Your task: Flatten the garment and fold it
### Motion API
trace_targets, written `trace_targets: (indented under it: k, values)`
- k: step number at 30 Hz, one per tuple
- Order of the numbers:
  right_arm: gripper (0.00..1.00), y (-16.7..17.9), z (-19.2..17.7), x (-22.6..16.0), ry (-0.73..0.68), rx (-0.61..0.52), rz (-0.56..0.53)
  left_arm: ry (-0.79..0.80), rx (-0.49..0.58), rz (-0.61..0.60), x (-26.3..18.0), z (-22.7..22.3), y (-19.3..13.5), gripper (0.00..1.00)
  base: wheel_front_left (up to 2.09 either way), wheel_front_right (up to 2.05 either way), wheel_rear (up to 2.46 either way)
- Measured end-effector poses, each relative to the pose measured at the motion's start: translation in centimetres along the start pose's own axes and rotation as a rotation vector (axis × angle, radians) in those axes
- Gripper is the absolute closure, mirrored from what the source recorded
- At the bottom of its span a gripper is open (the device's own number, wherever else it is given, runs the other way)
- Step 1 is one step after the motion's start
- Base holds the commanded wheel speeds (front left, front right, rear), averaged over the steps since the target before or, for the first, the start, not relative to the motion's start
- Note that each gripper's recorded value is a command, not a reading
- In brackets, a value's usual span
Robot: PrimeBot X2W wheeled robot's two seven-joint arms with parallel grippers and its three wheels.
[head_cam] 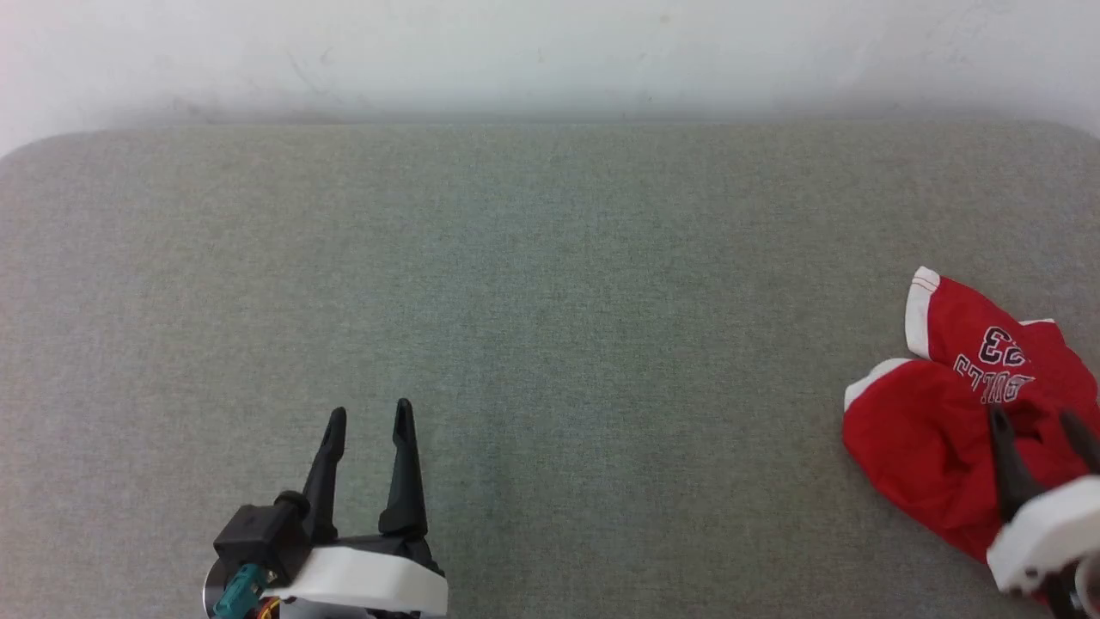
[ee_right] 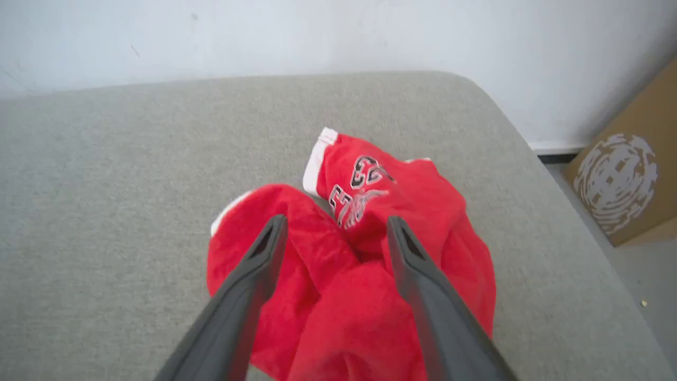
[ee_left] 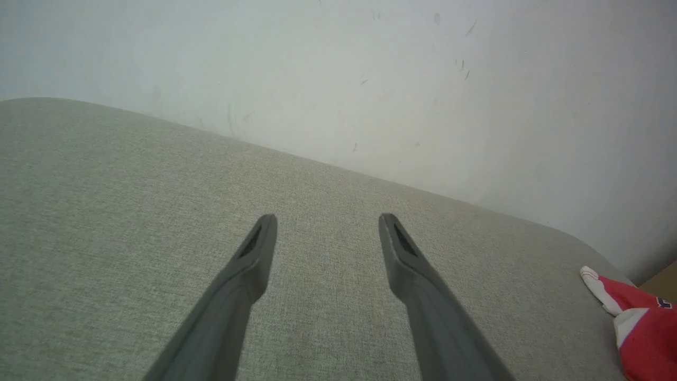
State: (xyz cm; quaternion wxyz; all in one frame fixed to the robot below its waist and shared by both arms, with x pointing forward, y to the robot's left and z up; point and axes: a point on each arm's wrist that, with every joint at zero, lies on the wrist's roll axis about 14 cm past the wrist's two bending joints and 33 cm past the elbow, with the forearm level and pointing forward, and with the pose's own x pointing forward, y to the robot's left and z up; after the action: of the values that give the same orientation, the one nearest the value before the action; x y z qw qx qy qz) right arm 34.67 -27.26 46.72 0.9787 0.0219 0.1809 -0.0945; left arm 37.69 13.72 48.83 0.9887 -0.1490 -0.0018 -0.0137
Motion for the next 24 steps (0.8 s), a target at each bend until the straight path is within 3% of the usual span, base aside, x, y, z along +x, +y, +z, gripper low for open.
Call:
trace_targets:
  k: [5, 11, 17, 18, 19, 20, 21, 22, 24]
  values:
    - [0.0, 3.9, 4.1, 1.5, -0.062, -0.098, 0.134, -0.006, -0.003, 0.011, -0.3, 0.3, 0.3, 0.0, 0.0, 0.0, 0.0]
    - [0.0, 4.4, -0.9, 3.2, 0.226, -0.22, 0.163, 0.004, -0.009, 0.031, -0.7, 0.0, 0.8, 0.0, 0.0, 0.0, 0.0]
    - [0.0, 4.4, -3.3, 5.2, 0.345, -0.306, 0.169, 0.007, -0.005, 0.071, -0.6, -0.2, 2.0, 0.0, 0.0, 0.0, 0.0]
    - [0.08, 4.8, -4.1, 5.3, 0.371, -0.316, 0.182, 0.012, -0.004, 0.079, -0.7, -0.3, 2.3, 0.0, 0.0, 0.0, 0.0]
    - [0.08, 5.1, -5.0, 5.4, 0.398, -0.327, 0.197, 0.016, -0.002, 0.087, -0.8, -0.4, 2.6, 0.0, 0.0, 0.0, 0.0]
    - [0.42, 5.3, -5.8, 5.5, 0.423, -0.333, 0.206, 0.018, -0.001, 0.094, -0.8, -0.4, 2.8, 0.0, 0.0, 0.0, 0.0]
    - [0.63, 5.5, -6.4, 5.6, 0.443, -0.34, 0.214, 0.02, 0.0, 0.1, -0.9, -0.5, 2.9, 0.0, 0.0, 0.0, 0.0]
    - [0.96, 5.8, -6.8, 5.7, 0.454, -0.35, 0.225, 0.022, 0.0, 0.106, -1.0, -0.5, 3.1, 0.0, 0.0, 0.0, 0.0]
    - [1.0, 6.2, -6.9, 6.2, 0.443, -0.35, 0.237, 0.022, -0.003, 0.117, -1.2, -0.5, 3.4, 0.0, 0.0, 0.0, 0.0]
